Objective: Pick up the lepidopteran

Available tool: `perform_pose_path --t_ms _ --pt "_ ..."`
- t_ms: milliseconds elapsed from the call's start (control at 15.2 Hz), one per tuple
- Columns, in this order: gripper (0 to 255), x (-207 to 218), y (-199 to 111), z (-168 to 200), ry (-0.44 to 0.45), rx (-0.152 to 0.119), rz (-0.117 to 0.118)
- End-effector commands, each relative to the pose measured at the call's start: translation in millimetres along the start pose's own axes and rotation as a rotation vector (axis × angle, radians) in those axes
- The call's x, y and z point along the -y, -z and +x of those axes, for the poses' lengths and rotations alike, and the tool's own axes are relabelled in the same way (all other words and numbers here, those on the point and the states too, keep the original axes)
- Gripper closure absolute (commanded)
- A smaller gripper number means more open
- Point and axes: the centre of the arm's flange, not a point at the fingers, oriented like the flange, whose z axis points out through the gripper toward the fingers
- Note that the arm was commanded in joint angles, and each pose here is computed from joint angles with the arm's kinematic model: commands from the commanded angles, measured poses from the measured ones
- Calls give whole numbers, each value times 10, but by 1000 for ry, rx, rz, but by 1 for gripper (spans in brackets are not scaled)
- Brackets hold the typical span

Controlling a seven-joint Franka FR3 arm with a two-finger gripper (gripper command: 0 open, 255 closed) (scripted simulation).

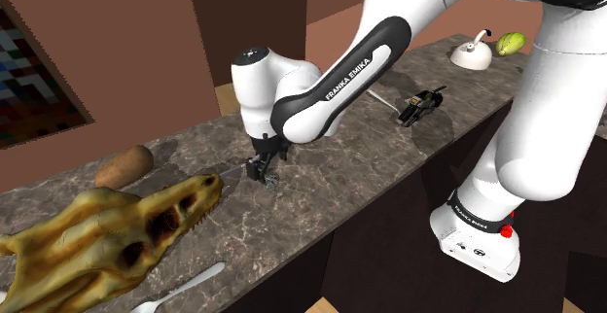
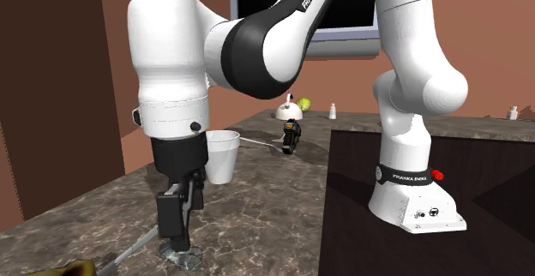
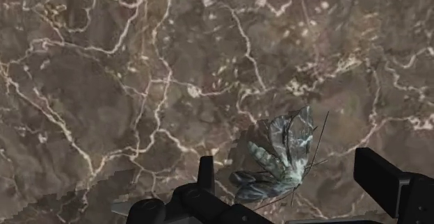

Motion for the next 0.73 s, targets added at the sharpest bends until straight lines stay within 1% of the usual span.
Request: perform_pose_path --t_ms 0,396,528,594,660 --pt "0 96 -139 47 -2 3 3" --pt "0 121 -455 52 -2 3 3" --pt "0 123 -486 52 -2 3 3" --pt "255 128 -485 50 -1 3 3" --pt "255 129 -488 51 -1 3 3"
